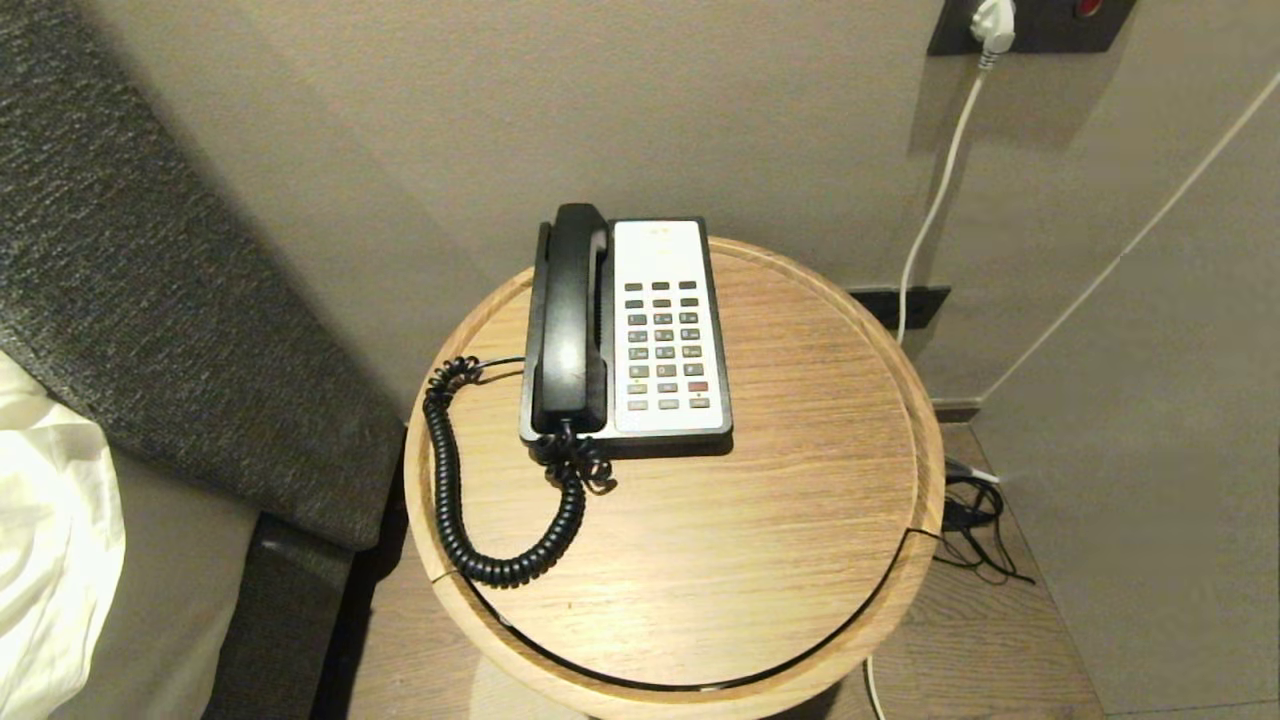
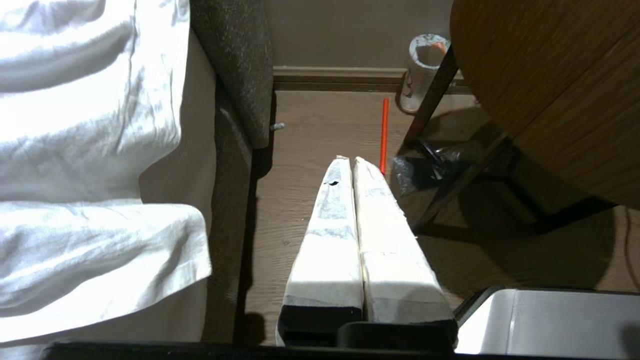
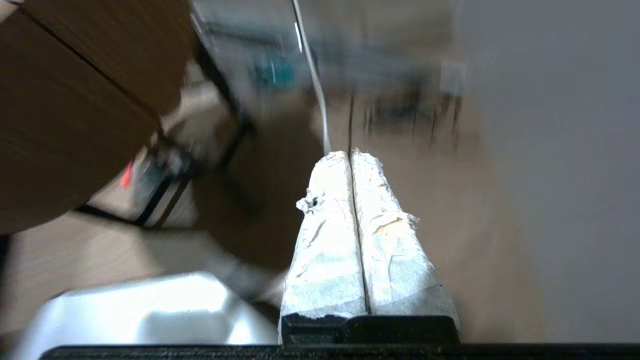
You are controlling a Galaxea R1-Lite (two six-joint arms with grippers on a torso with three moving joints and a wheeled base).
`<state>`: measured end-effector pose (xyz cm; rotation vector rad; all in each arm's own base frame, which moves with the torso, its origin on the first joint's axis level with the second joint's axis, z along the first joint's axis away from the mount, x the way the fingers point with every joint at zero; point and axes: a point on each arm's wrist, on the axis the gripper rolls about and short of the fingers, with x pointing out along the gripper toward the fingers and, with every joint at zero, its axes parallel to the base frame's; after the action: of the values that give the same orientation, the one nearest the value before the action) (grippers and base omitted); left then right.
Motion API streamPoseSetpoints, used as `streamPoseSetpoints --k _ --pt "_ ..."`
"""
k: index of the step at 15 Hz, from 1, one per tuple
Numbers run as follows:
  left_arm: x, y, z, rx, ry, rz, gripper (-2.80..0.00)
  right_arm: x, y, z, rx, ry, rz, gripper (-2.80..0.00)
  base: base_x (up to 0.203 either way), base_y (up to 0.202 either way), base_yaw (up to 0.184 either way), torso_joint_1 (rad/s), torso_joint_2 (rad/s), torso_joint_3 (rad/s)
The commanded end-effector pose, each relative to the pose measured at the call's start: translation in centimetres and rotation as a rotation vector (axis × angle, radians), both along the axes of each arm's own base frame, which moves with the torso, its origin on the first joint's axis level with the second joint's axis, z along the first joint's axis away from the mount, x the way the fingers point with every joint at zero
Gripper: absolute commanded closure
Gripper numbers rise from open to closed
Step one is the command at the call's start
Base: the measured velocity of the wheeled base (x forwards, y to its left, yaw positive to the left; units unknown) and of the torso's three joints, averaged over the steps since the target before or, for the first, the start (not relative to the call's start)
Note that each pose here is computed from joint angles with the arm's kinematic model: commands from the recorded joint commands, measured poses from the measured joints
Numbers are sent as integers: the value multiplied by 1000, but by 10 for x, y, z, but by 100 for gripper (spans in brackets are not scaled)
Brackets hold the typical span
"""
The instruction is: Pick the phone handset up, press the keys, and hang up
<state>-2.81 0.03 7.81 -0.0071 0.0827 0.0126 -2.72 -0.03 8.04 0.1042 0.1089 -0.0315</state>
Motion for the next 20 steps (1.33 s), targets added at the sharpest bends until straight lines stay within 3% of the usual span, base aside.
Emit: streamPoseSetpoints --k 1,2,6,7,10,20 --pt "0 0 -2 25 5 -6 0 7 0 -5 -125 -80 22 0 0 0 0 0 0 0" --pt "1 0 -2 30 6 -12 0 6 0 -4 -154 -80 34 0 0 0 0 0 0 0" --pt "1 0 -2 32 9 -12 0 6 0 -4 -149 -81 31 0 0 0 0 0 0 0" --pt "1 0 -3 65 9 -21 0 6 1 -5 -160 -79 35 0 0 0 0 0 0 0" --pt "0 -1 -2 85 17 -30 0 6 1 -5 -157 -75 35 0 0 0 0 0 0 0" --pt "0 -1 -2 80 9 -33 0 6 0 -4 -135 -85 29 0 0 0 0 0 0 0"
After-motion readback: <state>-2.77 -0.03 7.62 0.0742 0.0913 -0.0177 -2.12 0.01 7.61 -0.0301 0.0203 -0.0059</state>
